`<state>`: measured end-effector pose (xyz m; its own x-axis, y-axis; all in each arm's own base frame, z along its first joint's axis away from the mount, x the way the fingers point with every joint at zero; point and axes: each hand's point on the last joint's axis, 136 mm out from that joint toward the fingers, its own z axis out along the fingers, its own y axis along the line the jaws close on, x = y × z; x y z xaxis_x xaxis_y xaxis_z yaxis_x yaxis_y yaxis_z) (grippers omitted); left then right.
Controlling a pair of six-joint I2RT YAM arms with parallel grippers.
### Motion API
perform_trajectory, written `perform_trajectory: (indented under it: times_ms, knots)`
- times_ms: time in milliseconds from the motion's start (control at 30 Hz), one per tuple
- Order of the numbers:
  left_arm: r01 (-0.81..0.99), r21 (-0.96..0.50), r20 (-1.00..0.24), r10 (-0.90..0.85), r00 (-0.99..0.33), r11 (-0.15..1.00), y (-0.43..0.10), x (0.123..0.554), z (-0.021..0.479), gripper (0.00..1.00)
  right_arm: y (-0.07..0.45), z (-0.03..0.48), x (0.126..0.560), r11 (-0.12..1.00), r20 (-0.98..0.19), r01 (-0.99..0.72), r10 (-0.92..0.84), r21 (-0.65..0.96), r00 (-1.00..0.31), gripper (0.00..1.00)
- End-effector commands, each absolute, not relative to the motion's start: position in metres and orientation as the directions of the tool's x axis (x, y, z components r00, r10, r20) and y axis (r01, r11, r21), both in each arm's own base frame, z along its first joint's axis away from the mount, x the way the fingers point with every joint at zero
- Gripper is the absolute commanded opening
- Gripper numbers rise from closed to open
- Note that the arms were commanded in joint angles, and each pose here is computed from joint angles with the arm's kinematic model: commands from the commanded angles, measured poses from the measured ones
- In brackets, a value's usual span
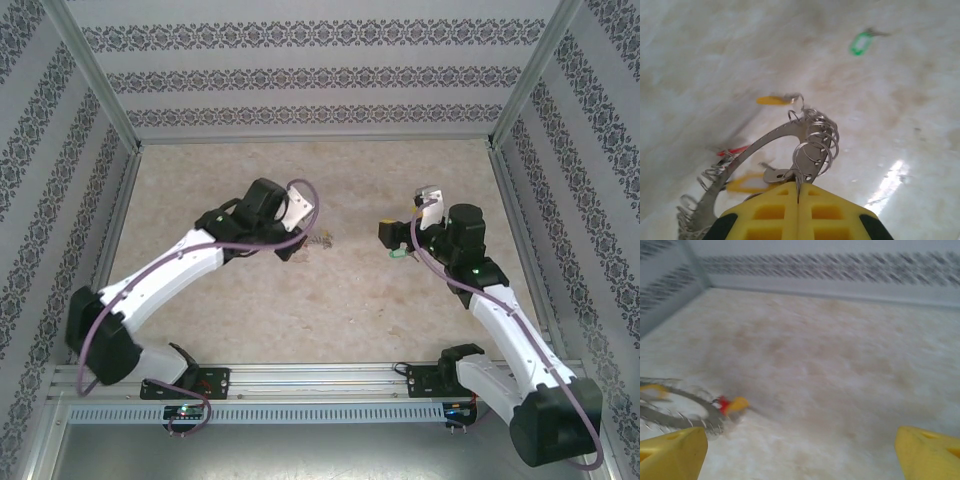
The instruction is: Put the keys on the keyring
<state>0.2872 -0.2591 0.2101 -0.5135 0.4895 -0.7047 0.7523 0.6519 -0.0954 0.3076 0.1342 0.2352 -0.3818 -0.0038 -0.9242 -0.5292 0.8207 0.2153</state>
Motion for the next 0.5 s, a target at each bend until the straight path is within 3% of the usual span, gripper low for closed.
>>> perform_trajectory:
  times_ms: [0, 167, 467]
  knots:
    - [0.920, -0.021, -0.904, 0.385, -0.184, 0.392, -0.296, 0.261, 0.274, 0.00, 0.175, 0.277, 0.276, 0.666, -0.973, -0.730, -0.028, 0.154, -0.231, 0.89]
    - [0.969, -0.021, -0.943, 0.318, -0.101, 0.246, -0.303, 0.231, 0.296, 0.00, 0.209, 0.310, 0.233, 0.490, -0.993, -0.868, -0.045, 0.074, -0.111, 0.67]
    - [0.997, -0.001, -0.978, 0.207, -0.018, 0.079, -0.302, 0.190, 0.335, 0.00, 0.242, 0.325, 0.182, 0.297, -0.995, -0.954, -0.099, -0.044, 0.015, 0.49]
